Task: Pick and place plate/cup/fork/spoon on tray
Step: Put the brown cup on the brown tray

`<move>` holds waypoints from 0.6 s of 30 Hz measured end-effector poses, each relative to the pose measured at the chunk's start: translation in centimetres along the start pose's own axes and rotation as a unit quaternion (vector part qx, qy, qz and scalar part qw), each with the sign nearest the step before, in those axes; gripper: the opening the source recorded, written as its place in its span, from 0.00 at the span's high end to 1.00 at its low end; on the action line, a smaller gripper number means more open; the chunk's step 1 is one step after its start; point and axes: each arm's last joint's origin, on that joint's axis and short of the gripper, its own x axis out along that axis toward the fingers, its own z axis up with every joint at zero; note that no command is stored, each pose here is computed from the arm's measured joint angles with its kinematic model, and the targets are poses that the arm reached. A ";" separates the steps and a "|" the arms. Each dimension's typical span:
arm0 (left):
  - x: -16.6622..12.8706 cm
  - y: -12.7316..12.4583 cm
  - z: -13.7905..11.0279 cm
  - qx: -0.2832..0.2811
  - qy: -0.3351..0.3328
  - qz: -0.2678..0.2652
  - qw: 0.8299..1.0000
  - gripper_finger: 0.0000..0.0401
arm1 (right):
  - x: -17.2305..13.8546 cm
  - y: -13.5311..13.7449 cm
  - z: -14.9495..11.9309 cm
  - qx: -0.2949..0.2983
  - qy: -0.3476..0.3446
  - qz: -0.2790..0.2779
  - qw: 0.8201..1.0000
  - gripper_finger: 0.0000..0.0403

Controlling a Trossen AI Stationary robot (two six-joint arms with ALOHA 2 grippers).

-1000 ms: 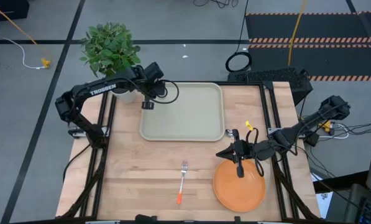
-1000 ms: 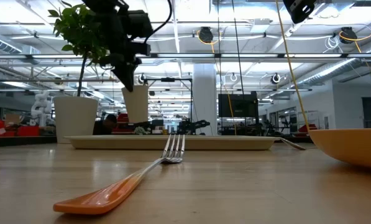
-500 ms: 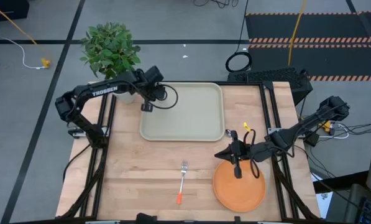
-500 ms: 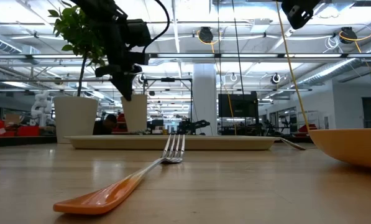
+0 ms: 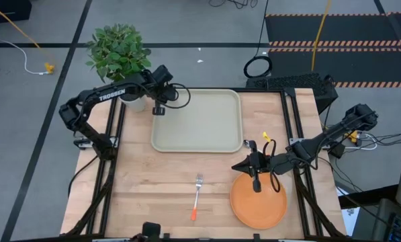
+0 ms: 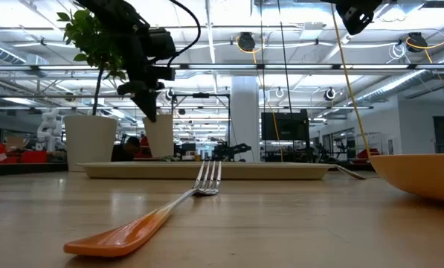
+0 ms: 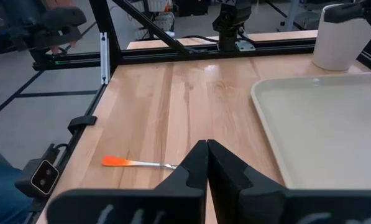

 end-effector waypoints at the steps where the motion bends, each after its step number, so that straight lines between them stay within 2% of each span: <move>1: 0.2 0.2 -0.1 -0.003 0.002 0.000 1.000 0.96 | 0.0 0.0 0.0 -0.003 0.000 0.000 1.000 1.00; 5: 1.6 0.4 -0.4 0.008 0.019 -0.014 1.000 0.93 | 0.0 0.0 0.0 -0.008 0.000 0.000 1.000 1.00; 11: 3.1 0.6 -0.6 0.013 0.058 -0.006 0.998 0.98 | 0.0 0.0 0.0 -0.004 0.000 0.001 1.000 1.00; 18: 3.0 1.1 -0.3 0.013 0.058 0.031 0.998 0.90 | 0.0 0.0 0.0 -0.006 0.000 0.000 1.000 1.00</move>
